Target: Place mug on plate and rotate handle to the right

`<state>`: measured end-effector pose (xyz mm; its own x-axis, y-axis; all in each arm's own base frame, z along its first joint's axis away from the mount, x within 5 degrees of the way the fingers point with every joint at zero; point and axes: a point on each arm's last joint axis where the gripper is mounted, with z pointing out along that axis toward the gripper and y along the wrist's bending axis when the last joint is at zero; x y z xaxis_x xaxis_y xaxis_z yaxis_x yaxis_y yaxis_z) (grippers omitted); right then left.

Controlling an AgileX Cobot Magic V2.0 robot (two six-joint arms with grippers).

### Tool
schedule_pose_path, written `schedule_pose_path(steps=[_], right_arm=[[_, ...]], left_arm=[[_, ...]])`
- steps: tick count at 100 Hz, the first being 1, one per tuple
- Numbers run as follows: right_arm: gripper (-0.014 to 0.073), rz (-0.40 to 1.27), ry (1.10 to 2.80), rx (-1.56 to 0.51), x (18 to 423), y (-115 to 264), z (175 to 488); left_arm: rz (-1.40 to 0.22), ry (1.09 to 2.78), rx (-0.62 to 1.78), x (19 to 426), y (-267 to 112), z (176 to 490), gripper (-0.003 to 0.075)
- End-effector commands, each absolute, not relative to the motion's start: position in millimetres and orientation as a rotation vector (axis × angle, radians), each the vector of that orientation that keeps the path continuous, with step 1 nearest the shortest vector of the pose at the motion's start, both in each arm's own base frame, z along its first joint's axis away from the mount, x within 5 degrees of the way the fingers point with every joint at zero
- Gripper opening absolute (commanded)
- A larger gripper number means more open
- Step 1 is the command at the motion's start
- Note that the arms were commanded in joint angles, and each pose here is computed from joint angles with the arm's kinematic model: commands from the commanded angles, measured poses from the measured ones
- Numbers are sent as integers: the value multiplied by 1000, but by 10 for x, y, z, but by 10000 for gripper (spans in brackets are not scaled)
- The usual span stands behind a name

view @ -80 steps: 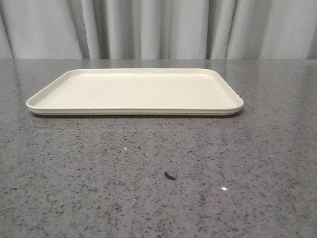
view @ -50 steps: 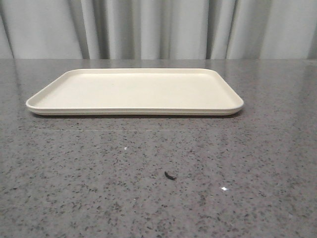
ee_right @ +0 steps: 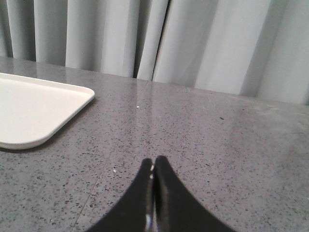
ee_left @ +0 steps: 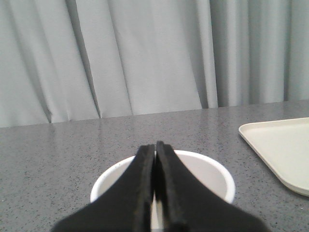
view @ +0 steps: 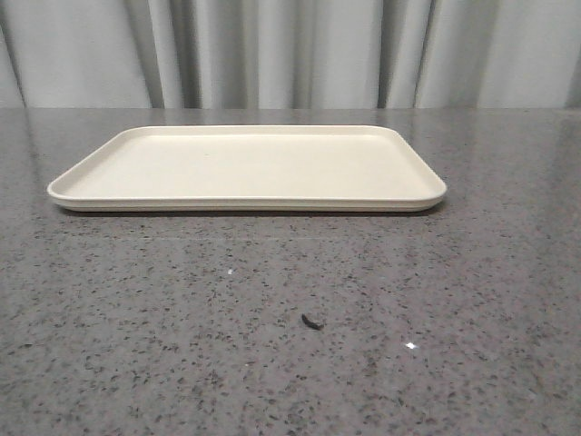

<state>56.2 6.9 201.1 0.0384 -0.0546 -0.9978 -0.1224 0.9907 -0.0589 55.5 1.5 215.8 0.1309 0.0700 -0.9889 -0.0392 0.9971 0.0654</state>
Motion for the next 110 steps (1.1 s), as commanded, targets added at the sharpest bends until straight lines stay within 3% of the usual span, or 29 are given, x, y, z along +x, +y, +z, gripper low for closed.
schedule_pose_path(steps=[1, 82, 110], right_arm=[[-99, 48, 1430, -152, 542, 76, 2102], [-99, 48, 1429, -152, 542, 76, 2103], [-99, 55, 1373, -152, 533, 82, 2153]], left_arm=[[63, 1328, 27, 512, 2, 2238, -19], [52, 1180, 41, 470, -16, 2365, -19], [-18, 1103, -6, 439, -16, 2441, -19]])
